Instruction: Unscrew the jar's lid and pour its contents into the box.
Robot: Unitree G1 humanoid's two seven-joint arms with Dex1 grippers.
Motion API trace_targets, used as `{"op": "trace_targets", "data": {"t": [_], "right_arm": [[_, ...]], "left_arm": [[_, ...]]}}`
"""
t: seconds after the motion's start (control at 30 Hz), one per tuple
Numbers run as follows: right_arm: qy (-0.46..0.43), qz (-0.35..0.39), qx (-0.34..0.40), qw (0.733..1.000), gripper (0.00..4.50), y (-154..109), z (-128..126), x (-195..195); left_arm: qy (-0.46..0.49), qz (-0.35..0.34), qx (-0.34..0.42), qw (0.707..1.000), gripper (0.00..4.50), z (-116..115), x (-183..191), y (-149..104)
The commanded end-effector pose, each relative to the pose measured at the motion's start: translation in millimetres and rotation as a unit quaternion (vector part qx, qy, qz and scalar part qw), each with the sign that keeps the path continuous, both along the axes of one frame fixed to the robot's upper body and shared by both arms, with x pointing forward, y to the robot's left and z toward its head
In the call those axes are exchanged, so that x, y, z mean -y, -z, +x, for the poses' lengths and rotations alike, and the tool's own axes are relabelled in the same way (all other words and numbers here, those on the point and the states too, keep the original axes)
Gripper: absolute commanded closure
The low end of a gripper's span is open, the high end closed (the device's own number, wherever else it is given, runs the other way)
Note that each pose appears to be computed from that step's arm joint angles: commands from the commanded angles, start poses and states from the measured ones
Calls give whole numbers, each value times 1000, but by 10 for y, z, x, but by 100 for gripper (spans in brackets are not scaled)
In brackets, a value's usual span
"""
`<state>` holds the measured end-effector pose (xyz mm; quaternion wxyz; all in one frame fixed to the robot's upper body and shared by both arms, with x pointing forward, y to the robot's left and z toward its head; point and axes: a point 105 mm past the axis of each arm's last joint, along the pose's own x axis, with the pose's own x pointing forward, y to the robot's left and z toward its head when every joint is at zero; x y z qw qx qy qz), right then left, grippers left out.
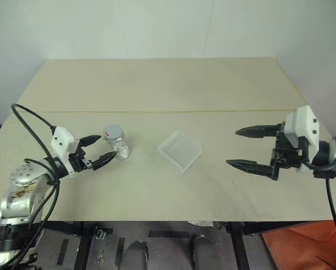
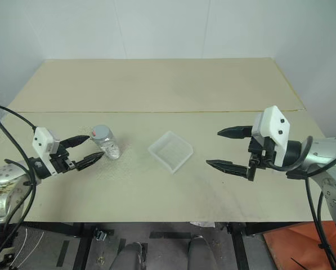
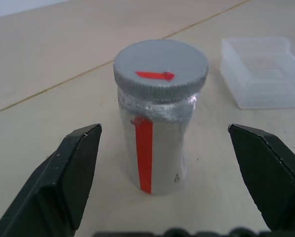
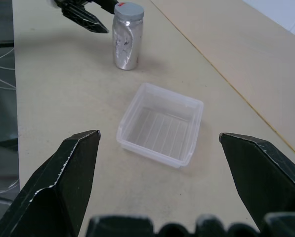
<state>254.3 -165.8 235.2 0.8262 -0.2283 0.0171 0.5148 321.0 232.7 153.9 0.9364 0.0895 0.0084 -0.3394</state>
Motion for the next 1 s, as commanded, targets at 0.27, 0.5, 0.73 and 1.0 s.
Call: {"op": "trace_targets", "data": {"t": [0.27,0.5,0.73,1.0], "right_arm": [[-1,-13,37,999,0,-225,-81,7],[-4,-15,44,999,0,-283,-109,2],[-4,-15,53,998,0,-307,-145,2],[-5,-14,58,998,0,-325,-154,13]], "left_arm": [[-10,-35,43,998,2,201,61,-19],[7,-45,53,998,2,336,174,18],[12,-50,69,996,42,427,237,-8],[21,-53,68,996,248,411,285,54]]}}
